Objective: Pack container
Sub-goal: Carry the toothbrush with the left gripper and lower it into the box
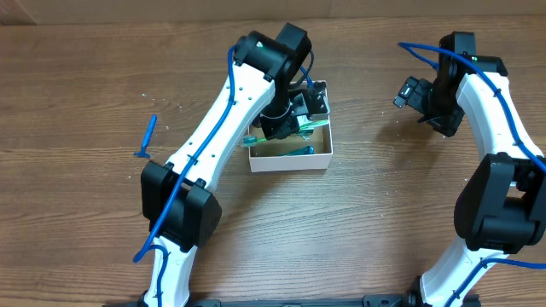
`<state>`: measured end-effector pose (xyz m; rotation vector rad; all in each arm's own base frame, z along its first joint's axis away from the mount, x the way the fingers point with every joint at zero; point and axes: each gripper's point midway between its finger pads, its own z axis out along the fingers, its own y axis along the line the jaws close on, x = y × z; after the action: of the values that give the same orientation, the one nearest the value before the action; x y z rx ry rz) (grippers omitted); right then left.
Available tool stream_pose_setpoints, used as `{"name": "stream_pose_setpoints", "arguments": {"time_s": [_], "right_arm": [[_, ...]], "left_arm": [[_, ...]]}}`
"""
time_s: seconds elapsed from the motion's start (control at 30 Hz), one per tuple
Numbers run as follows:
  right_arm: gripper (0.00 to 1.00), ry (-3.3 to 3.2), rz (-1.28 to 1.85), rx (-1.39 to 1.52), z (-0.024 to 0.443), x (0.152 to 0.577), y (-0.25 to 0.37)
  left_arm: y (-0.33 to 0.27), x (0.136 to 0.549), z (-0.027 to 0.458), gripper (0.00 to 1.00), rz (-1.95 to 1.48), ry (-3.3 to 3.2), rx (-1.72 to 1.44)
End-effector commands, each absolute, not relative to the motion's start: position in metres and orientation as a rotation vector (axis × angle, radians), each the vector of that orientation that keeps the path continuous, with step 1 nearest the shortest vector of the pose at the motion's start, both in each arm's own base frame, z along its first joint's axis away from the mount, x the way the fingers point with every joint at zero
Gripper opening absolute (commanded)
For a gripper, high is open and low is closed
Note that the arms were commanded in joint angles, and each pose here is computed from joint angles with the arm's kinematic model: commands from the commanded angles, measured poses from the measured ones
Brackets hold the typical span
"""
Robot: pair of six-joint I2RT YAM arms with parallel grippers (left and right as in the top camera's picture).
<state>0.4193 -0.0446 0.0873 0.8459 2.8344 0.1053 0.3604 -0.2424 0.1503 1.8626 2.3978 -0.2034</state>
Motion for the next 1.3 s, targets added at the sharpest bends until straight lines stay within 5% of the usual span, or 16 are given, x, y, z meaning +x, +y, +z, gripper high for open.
{"name": "stream_pose_setpoints", "arguments": {"time_s": [0.0, 0.2, 0.87, 1.1, 1.27], "right_arm": [[1.0, 2.823, 0.1, 0.846, 0.09, 0.421, -0.044], [1.0, 2.823, 0.1, 0.846, 0.09, 0.421, -0.044], [1.0, 2.823, 0.1, 0.846, 0.09, 0.421, -0.044], [1.0, 2.823, 0.1, 0.846, 0.09, 0.421, -0.044], [1.0, 2.823, 0.1, 0.846, 0.09, 0.421, -0.044]], "left_arm": [[-0.256, 0.375, 0.14, 0.05, -0.238, 2.424, 1.717], [-0.266, 0.393, 0.134, 0.04, -0.258, 2.516, 1.448], [-0.238, 0.385, 0.108, 0.04, -0.226, 2.603, 1.495], [-0.243, 0.393, 0.11, 0.56, -0.223, 2.566, 1.482], [-0.249, 0.399, 0.115, 0.6, -0.227, 2.53, 1.468]]}}
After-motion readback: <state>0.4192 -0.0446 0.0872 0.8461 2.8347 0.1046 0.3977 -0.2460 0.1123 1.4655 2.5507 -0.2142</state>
